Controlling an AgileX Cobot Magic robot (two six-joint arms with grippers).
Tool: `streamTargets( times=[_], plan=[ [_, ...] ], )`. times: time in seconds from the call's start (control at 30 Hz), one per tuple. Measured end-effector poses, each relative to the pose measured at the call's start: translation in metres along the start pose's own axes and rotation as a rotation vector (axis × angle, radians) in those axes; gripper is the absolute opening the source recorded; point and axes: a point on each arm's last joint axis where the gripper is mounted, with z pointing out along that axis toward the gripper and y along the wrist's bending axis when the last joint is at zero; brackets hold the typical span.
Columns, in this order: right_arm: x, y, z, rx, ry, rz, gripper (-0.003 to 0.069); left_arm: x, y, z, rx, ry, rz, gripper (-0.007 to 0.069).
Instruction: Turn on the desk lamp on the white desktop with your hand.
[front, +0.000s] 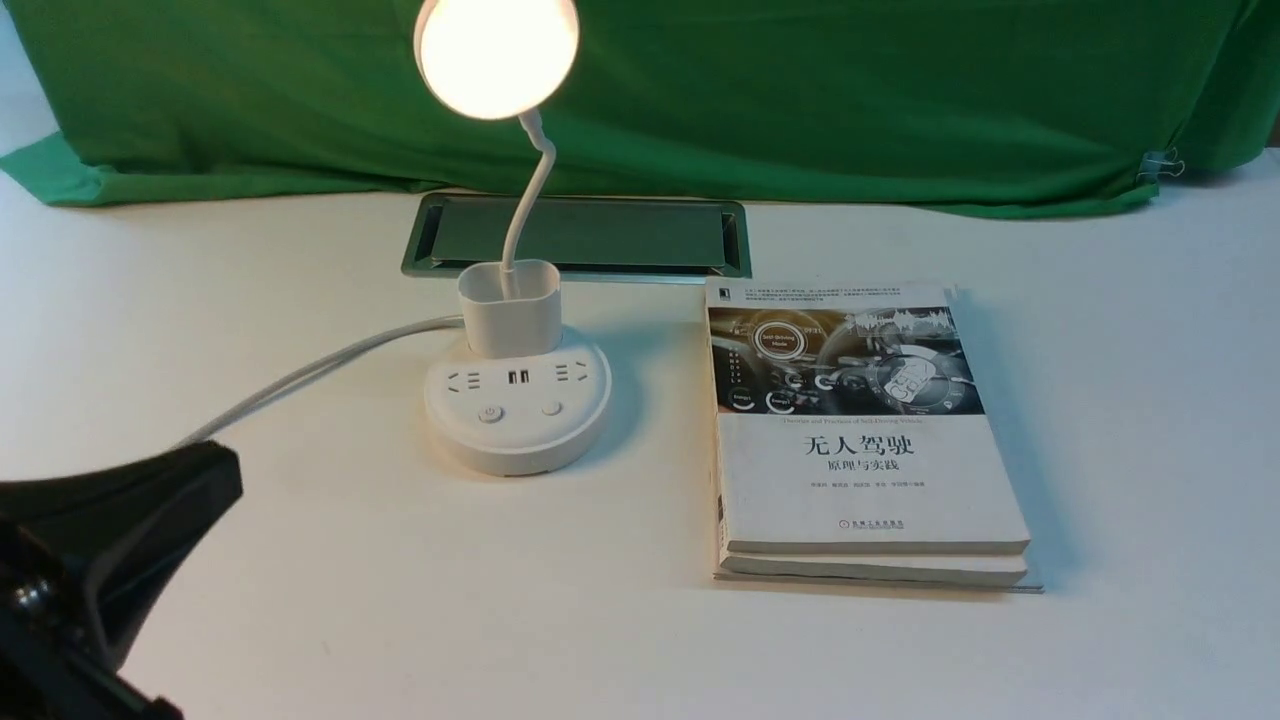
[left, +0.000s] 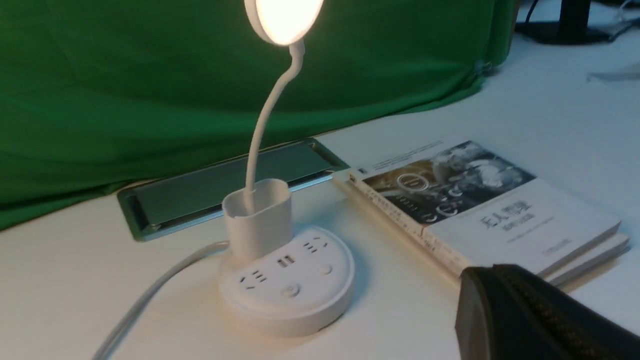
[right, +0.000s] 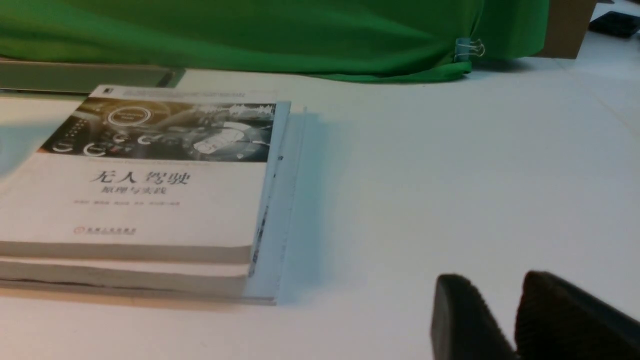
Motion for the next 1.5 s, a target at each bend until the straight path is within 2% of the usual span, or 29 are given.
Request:
streamTargets(
  times=[0.2, 0.37, 0.4, 0.5, 0.53, 0.57, 0.7, 0.9, 0.93, 1.07, 1.5],
  plan=[
    [0.0, 0.0, 0.0, 0.0, 0.0, 0.0, 0.0238, 0.013, 0.001, -0.007, -0.031, -0.023, 0.101, 0.0002],
    [0.0, 0.0, 0.0, 0.0, 0.001, 0.0, 0.0238, 0.022, 0.007, -0.016, -0.153, -0.191, 0.249, 0.0002],
    [0.0, 0.0, 0.0, 0.0, 0.001, 0.0, 0.0238, 0.026, 0.009, -0.021, -0.216, -0.274, 0.27, 0.0002],
    [0.0, 0.0, 0.0, 0.0, 0.001, 0.0, 0.0238, 0.039, 0.012, -0.032, -0.321, -0.385, 0.232, 0.0002],
    [0.0, 0.0, 0.0, 0.0, 0.001, 0.0, 0.0238, 0.04, 0.011, -0.032, -0.321, -0.391, 0.227, 0.0002],
    [0.0, 0.0, 0.0, 0.0, 0.001, 0.0, 0.0238, 0.049, 0.012, -0.038, -0.375, -0.427, 0.197, 0.0002],
    [0.0, 0.0, 0.0, 0.0, 0.0, 0.0, 0.0238, 0.068, 0.014, -0.039, -0.446, -0.423, 0.145, 0.0002],
    [0.0, 0.0, 0.0, 0.0, 0.0, 0.0, 0.0238, 0.088, 0.016, -0.033, -0.441, -0.235, 0.001, 0.0002],
    [0.0, 0.0, 0.0, 0.0, 0.001, 0.001, 0.0238, 0.097, 0.016, -0.031, -0.426, -0.144, -0.065, 0.0002],
    [0.0, 0.0, 0.0, 0.0, 0.0, 0.0, 0.0238, 0.112, 0.013, -0.029, -0.395, 0.005, -0.162, 0.0002],
    [0.0, 0.0, 0.0, 0.0, 0.0, -0.001, 0.0238, 0.114, 0.012, -0.029, -0.39, 0.024, -0.174, 0.0002]
  ],
)
